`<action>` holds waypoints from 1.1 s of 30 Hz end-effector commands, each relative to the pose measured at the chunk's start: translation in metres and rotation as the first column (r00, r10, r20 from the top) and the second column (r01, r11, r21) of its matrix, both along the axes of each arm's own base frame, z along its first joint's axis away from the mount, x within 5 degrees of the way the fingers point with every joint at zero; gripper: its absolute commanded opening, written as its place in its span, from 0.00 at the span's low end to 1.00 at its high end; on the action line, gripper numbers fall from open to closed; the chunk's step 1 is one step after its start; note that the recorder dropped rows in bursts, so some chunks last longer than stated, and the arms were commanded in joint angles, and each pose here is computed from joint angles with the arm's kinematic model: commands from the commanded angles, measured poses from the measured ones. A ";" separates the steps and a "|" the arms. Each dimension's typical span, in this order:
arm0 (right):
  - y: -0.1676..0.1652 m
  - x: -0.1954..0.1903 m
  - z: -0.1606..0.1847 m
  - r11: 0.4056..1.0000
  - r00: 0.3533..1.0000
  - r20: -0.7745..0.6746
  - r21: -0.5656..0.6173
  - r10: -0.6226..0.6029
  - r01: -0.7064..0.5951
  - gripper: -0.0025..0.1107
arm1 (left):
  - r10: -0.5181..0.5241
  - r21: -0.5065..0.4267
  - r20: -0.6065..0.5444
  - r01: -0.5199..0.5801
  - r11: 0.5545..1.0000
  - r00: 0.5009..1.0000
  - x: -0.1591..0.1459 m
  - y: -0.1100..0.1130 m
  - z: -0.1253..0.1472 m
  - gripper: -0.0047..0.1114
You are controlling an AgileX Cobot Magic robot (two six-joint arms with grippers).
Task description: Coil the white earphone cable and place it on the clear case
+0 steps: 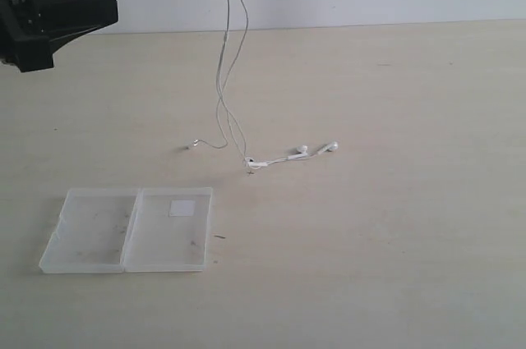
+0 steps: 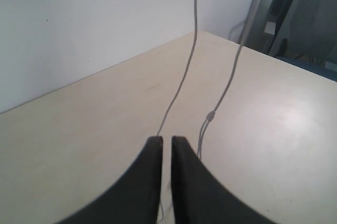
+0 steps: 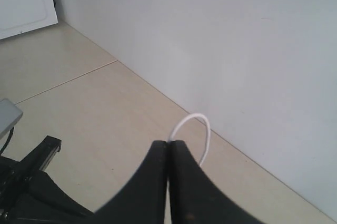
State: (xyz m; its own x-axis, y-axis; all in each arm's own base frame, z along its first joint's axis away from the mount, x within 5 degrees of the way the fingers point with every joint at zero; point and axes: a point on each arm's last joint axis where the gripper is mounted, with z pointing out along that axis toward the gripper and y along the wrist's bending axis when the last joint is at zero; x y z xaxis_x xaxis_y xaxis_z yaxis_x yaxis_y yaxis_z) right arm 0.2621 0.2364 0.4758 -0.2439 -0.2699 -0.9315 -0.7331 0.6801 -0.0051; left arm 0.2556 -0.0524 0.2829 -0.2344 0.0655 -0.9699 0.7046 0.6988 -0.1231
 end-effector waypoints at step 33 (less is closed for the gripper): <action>0.003 0.015 -0.013 0.997 0.996 -0.026 -0.018 -0.080 0.080 0.02 | -0.234 -0.019 -0.025 0.233 0.972 0.972 0.055 -0.045 -0.027 0.63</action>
